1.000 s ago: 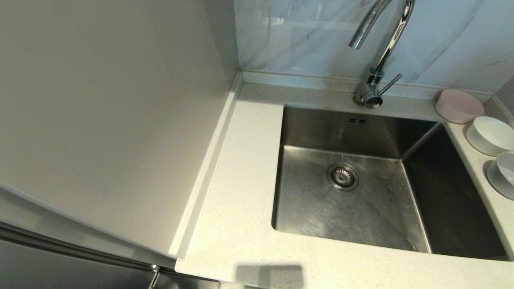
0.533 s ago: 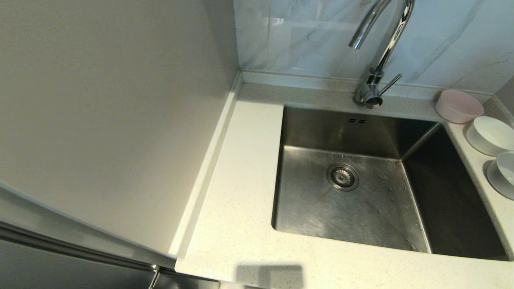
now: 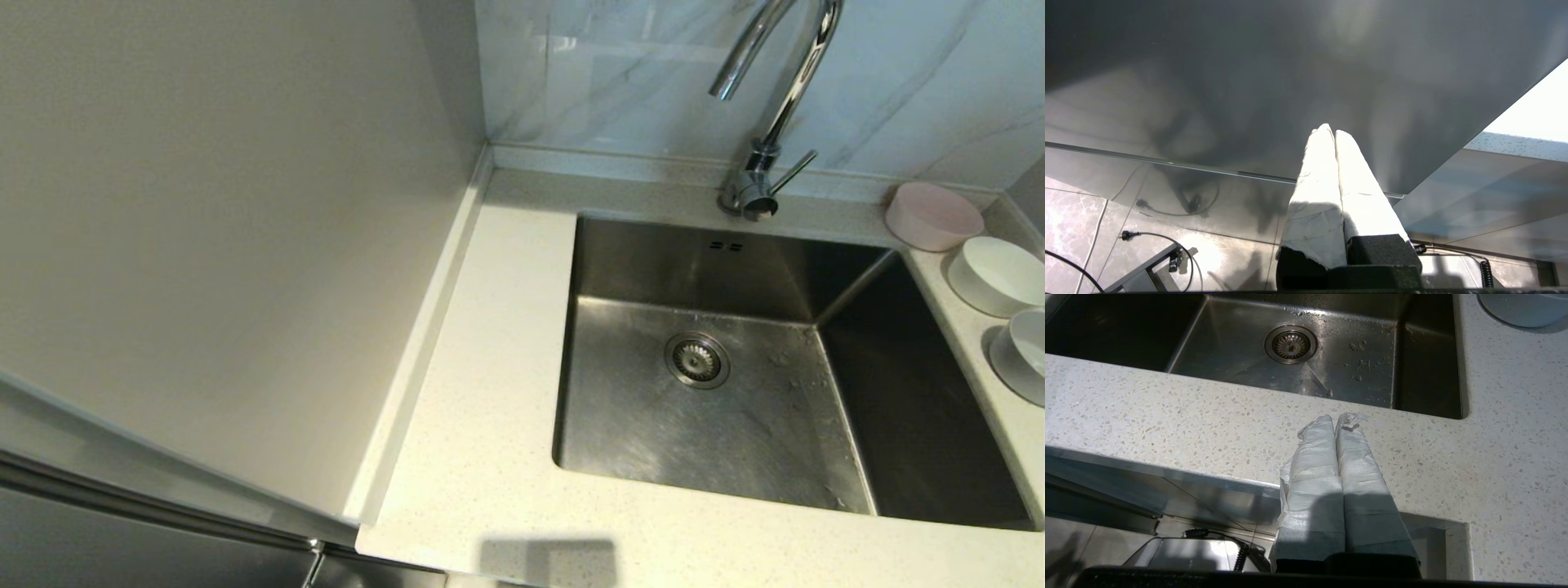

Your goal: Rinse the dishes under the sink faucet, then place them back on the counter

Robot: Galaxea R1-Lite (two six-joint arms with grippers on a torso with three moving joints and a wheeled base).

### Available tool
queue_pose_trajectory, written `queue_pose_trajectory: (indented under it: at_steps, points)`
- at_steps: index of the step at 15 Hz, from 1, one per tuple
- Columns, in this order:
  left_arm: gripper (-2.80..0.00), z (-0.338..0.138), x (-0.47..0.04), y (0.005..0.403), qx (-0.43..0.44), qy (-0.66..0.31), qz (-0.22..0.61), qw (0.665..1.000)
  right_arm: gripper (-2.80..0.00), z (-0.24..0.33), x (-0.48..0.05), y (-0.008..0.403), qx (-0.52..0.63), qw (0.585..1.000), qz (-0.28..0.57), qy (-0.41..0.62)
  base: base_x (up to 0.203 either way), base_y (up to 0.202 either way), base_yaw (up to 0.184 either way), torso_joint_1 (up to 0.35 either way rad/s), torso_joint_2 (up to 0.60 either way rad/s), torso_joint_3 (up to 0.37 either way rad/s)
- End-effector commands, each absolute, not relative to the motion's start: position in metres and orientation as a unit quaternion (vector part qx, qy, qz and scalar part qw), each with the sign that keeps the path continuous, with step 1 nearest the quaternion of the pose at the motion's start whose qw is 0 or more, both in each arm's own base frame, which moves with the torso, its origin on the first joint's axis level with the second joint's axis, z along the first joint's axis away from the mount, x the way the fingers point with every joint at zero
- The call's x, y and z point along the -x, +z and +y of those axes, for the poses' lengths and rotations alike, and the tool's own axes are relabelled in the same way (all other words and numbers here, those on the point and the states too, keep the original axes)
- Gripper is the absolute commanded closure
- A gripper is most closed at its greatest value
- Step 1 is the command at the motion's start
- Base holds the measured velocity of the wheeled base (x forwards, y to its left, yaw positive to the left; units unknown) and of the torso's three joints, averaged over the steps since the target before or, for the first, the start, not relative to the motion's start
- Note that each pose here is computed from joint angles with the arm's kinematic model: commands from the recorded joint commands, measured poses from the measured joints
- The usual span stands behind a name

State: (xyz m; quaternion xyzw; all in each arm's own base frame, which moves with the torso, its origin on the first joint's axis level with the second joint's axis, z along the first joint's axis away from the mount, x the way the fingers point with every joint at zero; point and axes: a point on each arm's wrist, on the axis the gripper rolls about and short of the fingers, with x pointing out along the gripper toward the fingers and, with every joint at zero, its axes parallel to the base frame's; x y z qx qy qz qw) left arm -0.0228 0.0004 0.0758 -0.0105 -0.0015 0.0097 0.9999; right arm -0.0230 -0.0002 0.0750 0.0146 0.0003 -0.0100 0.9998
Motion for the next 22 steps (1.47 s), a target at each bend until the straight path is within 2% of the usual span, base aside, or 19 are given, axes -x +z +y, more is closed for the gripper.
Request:
queue_pose_trajectory:
  at_steps: [1,22]
  points:
    - [0.00,0.0004,0.0230,0.0757,0.011,0.010,-0.003,1.000,0.00,-0.0002,0.0228,0.0750,-0.015,1.000,0.002,-0.010,0.000,0.000,0.000,0.000,0.00,0.000]
    - [0.00,0.0004,0.0230,0.0757,0.011,0.010,-0.003,1.000,0.00,-0.0002,0.0228,0.0752,-0.014,1.000,0.001,-0.009,0.000,0.000,0.000,0.000,0.00,0.000]
